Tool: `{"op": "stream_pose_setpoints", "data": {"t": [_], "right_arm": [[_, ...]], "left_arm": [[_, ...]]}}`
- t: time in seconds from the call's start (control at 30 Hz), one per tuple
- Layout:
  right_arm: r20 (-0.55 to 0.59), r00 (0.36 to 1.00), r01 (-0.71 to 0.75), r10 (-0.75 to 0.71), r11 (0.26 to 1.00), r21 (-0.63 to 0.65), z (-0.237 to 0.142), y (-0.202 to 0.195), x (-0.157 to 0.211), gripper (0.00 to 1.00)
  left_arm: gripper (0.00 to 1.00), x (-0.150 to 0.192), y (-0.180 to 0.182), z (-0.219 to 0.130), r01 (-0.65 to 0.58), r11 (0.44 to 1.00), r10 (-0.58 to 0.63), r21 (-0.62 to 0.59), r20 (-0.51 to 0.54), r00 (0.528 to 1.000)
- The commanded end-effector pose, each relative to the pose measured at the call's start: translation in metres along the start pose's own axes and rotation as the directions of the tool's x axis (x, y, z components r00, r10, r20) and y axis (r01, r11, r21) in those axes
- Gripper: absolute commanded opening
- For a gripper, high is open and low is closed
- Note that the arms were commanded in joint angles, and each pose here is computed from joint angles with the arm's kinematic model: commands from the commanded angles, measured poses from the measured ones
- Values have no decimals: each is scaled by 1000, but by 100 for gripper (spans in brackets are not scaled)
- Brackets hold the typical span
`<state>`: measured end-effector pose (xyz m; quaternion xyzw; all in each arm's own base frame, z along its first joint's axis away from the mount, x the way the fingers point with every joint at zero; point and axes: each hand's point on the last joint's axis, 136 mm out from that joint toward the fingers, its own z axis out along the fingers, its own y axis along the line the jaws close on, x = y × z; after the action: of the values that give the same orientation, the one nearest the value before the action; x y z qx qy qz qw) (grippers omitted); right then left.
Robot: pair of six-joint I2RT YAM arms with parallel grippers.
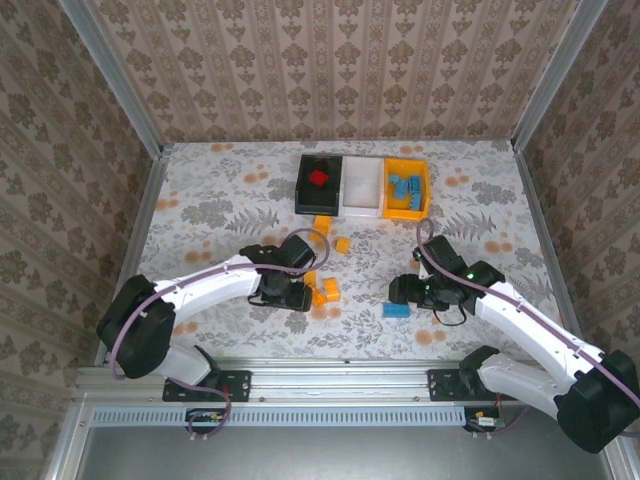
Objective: Sort the legos into containers by color
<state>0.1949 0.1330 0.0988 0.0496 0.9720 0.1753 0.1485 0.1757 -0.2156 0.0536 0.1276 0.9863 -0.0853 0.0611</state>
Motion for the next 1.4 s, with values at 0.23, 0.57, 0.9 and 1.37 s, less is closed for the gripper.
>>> {"op": "stream_pose_setpoints", "data": {"t": [0.23,0.57,0.9,1.37], "right_arm": [[26,1000,-9,8,1000,15,-4,-8,7,71],[30,1000,-4,3,1000,27,-5,-12,8,71],[24,1000,-9,8,1000,28,-2,-12,8,71],[23,1000,-19,18,999,28,-2,-12,8,71]], "left_arm": [[58,-14,-6,20,58,998,-57,-32,26,998],[55,-17,1,28,48,996,-47,-75,5,999],[47,-7,18,39,47,991,-50,-124,-24,998],[48,-5,25,52,51,992,-57,-119,-46,997]]}}
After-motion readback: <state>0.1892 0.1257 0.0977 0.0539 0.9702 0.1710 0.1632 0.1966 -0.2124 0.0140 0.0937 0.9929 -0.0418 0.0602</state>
